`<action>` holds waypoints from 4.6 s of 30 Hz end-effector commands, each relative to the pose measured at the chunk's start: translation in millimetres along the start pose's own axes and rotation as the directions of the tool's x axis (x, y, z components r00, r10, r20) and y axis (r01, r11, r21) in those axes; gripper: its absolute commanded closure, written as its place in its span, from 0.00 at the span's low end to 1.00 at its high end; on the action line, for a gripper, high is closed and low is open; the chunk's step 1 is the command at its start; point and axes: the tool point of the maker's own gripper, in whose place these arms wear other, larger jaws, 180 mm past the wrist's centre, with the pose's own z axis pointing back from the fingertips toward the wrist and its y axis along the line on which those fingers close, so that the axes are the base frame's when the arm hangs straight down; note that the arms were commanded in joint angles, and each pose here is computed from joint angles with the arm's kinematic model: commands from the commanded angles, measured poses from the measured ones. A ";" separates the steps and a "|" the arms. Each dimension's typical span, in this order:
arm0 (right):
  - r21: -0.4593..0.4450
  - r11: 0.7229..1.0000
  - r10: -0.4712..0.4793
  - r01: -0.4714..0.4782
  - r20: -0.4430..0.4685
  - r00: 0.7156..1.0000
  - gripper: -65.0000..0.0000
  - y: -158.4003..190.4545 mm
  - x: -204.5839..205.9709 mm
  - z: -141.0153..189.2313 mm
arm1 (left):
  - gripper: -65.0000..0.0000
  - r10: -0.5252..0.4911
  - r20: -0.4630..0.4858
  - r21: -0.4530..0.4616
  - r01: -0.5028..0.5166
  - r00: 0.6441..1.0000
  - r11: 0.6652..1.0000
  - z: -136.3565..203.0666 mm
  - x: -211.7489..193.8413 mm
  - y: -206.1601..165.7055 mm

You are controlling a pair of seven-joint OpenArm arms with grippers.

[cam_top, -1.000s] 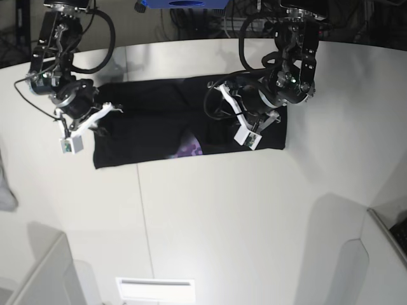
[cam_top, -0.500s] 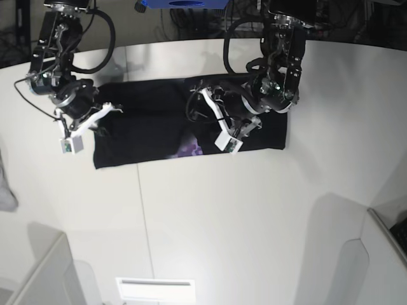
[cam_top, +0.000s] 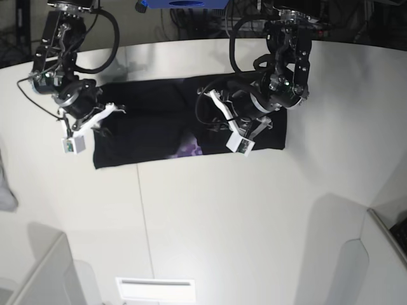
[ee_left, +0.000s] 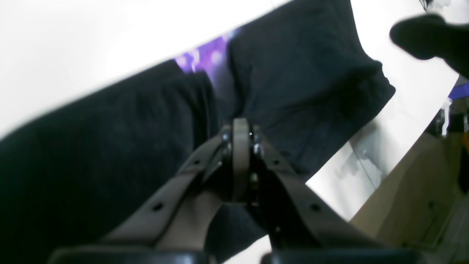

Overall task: Fold the T-shirt properly
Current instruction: 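Release the left gripper and lift it off the folded shirt, then grasp the folded end with the left gripper and the other end with the right, then fold the right gripper's end over toward the left gripper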

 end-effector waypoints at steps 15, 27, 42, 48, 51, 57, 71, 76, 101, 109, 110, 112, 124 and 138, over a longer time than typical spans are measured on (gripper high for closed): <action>0.008 1.000 0.012 -0.012 0.032 0.999 1.00 1.5 7.9 3.9 | 1.00 0.187 -0.080 0.077 -0.181 0.979 0.981 -27.1 -25.2 21.6; 0.005 1.000 0.009 -0.010 0.027 1.000 1.00 0.6 5.5 4.4 | 1.00 0.138 -0.101 -0.014 -0.140 0.985 0.990 -46.4 -16.9 -18.7; -0.073 0.997 -0.013 0.009 -0.064 0.998 0.45 -31.0 35.4 17.2 | 1.00 0.072 0.084 0.346 -0.097 0.994 0.933 118.2 -26.9 142.7; -0.056 0.997 -0.060 0.053 -0.139 0.988 0.25 -36.5 33.5 1.2 | 1.00 0.020 0.085 0.479 -0.058 0.996 0.876 181.0 -43.1 188.5; -0.048 0.994 -0.109 0.102 -0.181 0.978 0.25 -43.3 26.0 -13.1 | 1.00 0.046 0.050 0.503 -0.065 0.998 0.862 188.9 -61.2 201.2; -0.063 0.986 -0.162 0.152 -0.239 0.957 0.25 -61.6 17.8 -26.6 | 1.00 -0.026 -0.050 0.531 0.049 0.998 0.846 184.6 -94.0 220.2; -0.074 0.988 -0.149 0.133 -0.279 0.949 0.25 -95.6 -2.2 -38.5 | 1.00 -0.008 -0.070 0.403 0.036 0.998 0.915 129.0 -104.0 204.0; -0.066 0.990 -0.137 0.123 -0.287 0.948 0.25 -94.3 -4.2 -37.5 | 1.00 -0.041 -0.075 0.345 0.064 0.996 0.936 108.1 -95.5 190.0; 0.015 0.997 -0.064 0.076 -0.388 0.920 0.27 -55.1 -43.5 -55.0 | 1.00 -0.046 -0.053 0.291 0.060 0.998 0.955 67.7 -73.0 170.2; 0.029 0.998 -0.038 0.055 -0.401 0.915 0.71 -48.8 -45.6 -58.3 | 1.00 -0.067 -0.084 0.230 0.085 0.994 0.970 45.8 -76.8 145.4; 0.028 0.998 -0.040 0.055 -0.393 0.919 0.77 -49.2 -42.5 -58.7 | 1.00 -0.066 -0.082 0.227 0.083 0.994 0.970 45.2 -76.7 144.4; 0.020 0.999 -0.040 0.051 -0.373 0.927 0.88 -52.7 -36.9 -59.1 | 1.00 -0.068 -0.079 0.226 0.084 0.995 0.970 45.3 -75.6 143.9; -0.008 1.000 0.004 -0.007 -0.315 0.949 1.00 -66.4 2.3 -55.3 | 1.00 -0.096 -0.065 0.172 0.106 0.993 0.979 25.1 -61.5 123.3; -0.047 0.995 0.070 -0.083 -0.243 0.967 1.00 -34.9 33.0 -40.3 | 1.00 -0.116 -0.035 0.105 0.119 0.993 0.987 -11.9 -34.7 79.1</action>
